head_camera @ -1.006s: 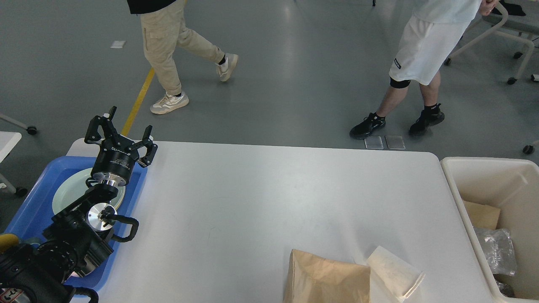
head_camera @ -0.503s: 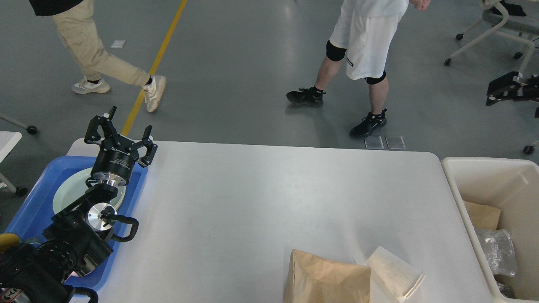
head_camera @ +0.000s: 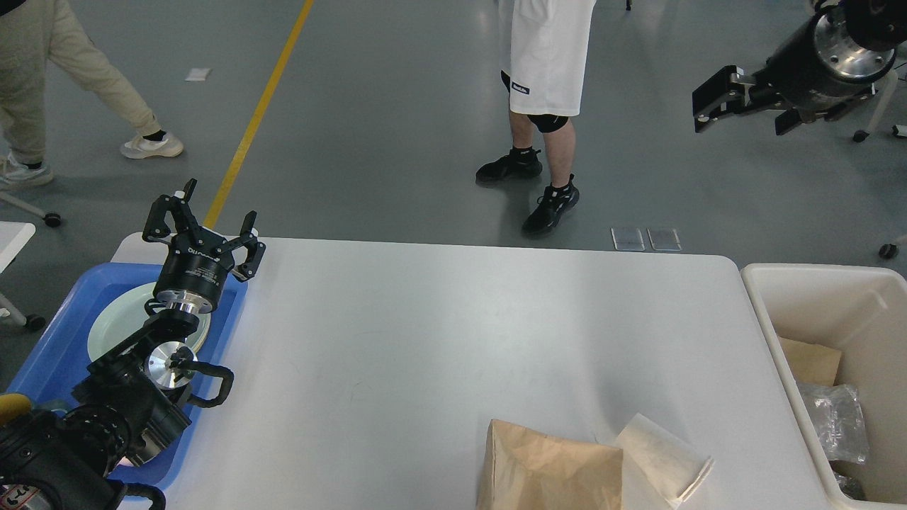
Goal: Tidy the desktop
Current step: 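Bring the right gripper back in over the table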
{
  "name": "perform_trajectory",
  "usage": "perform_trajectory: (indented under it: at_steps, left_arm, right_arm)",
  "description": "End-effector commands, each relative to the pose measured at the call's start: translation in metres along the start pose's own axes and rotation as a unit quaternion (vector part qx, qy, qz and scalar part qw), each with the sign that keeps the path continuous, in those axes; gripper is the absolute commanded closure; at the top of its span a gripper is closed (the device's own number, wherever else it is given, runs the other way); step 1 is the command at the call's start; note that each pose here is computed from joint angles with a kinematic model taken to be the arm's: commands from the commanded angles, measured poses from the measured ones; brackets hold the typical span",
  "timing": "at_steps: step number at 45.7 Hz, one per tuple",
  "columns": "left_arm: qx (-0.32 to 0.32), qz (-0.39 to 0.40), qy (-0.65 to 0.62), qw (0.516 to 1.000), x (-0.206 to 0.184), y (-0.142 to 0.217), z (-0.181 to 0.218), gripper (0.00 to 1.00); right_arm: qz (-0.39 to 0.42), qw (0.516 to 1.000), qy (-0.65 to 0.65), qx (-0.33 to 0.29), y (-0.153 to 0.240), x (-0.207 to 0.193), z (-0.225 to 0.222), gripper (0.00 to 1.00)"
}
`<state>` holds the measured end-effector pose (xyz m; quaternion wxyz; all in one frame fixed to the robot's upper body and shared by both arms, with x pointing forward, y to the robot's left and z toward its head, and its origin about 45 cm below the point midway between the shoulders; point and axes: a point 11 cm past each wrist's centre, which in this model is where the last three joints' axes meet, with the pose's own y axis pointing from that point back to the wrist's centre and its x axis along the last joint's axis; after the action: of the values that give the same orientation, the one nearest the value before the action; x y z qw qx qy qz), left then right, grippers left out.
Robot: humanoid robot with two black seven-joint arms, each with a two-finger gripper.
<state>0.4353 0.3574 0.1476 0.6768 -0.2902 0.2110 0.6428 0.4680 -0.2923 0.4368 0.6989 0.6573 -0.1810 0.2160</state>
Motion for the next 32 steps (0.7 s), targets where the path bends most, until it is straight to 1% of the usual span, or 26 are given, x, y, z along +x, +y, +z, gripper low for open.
perform_trajectory:
  at_steps: [1, 8, 15, 25, 32]
  left_arm:
    - [0.0, 0.0, 0.0, 1.0, 0.0, 0.0, 0.001, 0.04]
    - [0.0, 0.0, 0.0, 1.0, 0.0, 0.0, 0.001, 0.04]
    - [0.0, 0.0, 0.0, 1.0, 0.0, 0.0, 0.001, 0.04]
    - [0.0, 0.0, 0.0, 1.0, 0.0, 0.0, 0.001, 0.04]
    - [0.0, 0.0, 0.0, 1.0, 0.0, 0.0, 0.001, 0.04]
  right_arm:
    - [0.017, 0.998, 0.052, 0.003, 0.003, 0.01, -0.042, 0.0]
    - [0.02, 0.994, 0.109, 0.003, 0.005, 0.012, -0.088, 0.0]
    - [0.019, 0.989, 0.15, -0.001, 0.002, 0.01, -0.117, 0.0]
    - [0.005, 0.982, 0.187, -0.013, -0.011, 0.0, -0.132, 0.0]
    - [-0.02, 0.977, 0.21, -0.025, -0.03, -0.015, -0.13, 0.0]
